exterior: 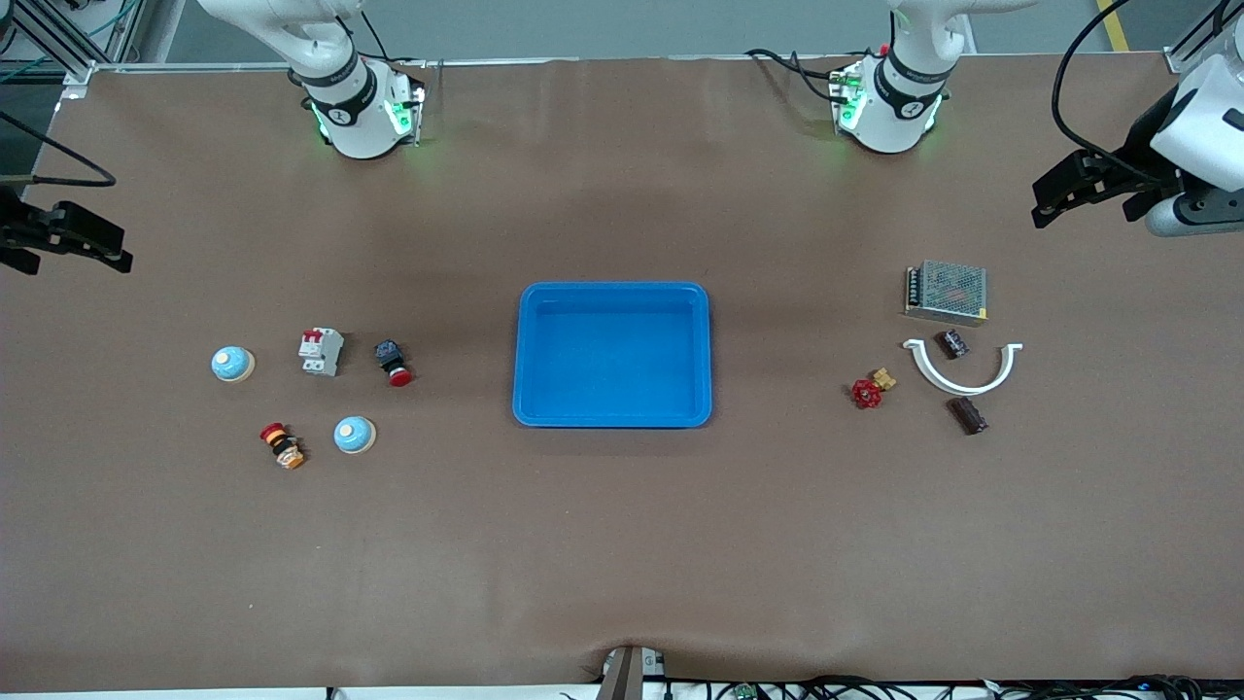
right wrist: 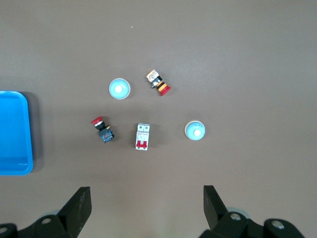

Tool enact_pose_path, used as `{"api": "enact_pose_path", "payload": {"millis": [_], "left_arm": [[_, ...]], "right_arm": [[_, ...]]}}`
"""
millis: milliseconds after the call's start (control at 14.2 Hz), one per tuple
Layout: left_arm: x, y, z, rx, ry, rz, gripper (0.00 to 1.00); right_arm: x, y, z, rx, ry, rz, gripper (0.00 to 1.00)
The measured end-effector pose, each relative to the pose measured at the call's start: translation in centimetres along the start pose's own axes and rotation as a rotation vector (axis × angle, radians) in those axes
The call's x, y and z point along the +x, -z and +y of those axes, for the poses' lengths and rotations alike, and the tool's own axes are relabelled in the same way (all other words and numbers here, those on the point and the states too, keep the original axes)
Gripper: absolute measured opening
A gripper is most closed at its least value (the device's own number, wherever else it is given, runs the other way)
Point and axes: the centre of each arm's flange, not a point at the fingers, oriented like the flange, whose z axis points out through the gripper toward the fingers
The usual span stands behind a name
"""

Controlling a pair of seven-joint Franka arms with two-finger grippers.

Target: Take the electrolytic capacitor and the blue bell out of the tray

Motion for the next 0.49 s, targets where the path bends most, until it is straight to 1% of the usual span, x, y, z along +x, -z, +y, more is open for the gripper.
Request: {"api": "enact_pose_path", "payload": {"millis": [494], "left_arm": [[0.00, 0.00, 0.00, 0.000, 0.000, 0.000, 1.00]], "right_arm": [[0.16, 0.09, -0.04, 0.000, 0.001, 0.010, 1.00]]}}
